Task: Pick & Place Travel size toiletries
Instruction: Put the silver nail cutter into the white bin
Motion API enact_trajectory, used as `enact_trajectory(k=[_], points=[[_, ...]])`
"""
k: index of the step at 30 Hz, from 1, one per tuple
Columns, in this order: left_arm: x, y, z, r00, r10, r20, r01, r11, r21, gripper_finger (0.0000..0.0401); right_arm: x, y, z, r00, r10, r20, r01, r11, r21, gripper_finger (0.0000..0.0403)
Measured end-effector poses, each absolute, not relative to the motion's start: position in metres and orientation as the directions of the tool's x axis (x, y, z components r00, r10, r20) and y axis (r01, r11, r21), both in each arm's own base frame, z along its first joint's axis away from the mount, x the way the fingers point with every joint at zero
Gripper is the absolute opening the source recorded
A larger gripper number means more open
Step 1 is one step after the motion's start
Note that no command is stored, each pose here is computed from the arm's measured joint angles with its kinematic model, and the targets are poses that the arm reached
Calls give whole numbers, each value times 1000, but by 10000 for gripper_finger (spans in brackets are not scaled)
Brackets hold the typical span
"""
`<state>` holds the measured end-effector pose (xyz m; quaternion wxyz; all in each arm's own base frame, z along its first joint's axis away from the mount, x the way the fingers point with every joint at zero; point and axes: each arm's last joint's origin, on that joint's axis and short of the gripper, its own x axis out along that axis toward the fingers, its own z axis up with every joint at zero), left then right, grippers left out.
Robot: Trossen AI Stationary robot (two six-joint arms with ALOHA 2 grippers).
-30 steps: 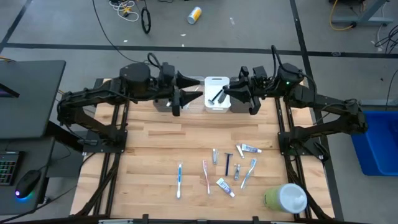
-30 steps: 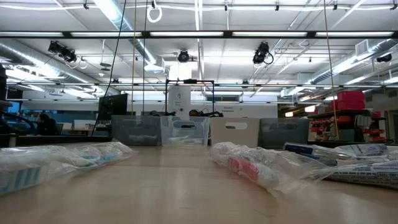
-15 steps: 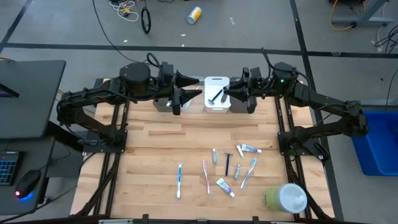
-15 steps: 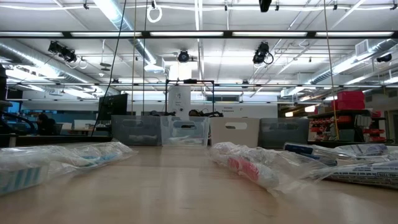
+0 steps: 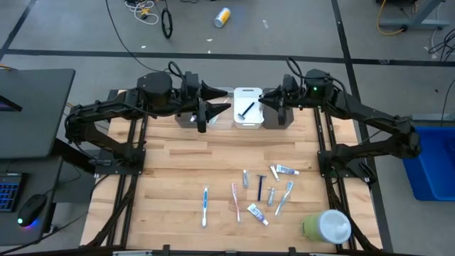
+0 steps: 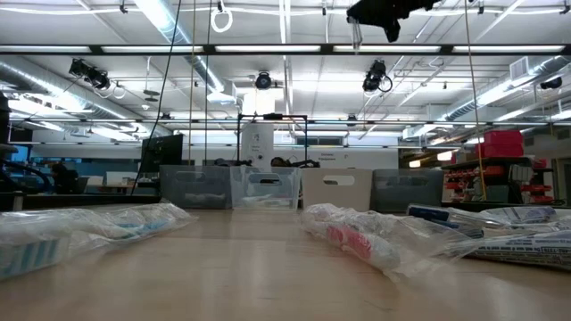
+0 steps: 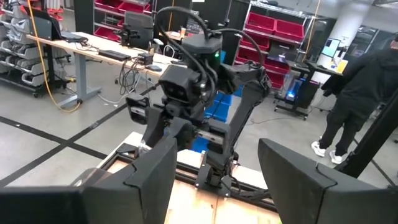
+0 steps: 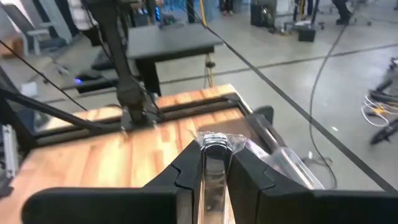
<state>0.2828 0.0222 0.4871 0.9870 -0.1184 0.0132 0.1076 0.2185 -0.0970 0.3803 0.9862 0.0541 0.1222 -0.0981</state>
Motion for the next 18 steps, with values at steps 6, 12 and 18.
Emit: enact_trajectory(k=[6, 12, 18], points=[[283, 23, 487, 972, 229, -51, -234, 949, -213, 232, 209, -111, 372, 892, -298, -339, 339, 938, 66, 59], [283, 23, 487, 971, 233, -51, -239, 947, -213, 232, 200, -135, 355, 754, -454, -475, 526, 850, 24, 59], [283, 23, 487, 971, 233, -51, -239, 947, -215, 232, 200, -161, 336, 673, -479, -563, 606, 794, 48, 59]])
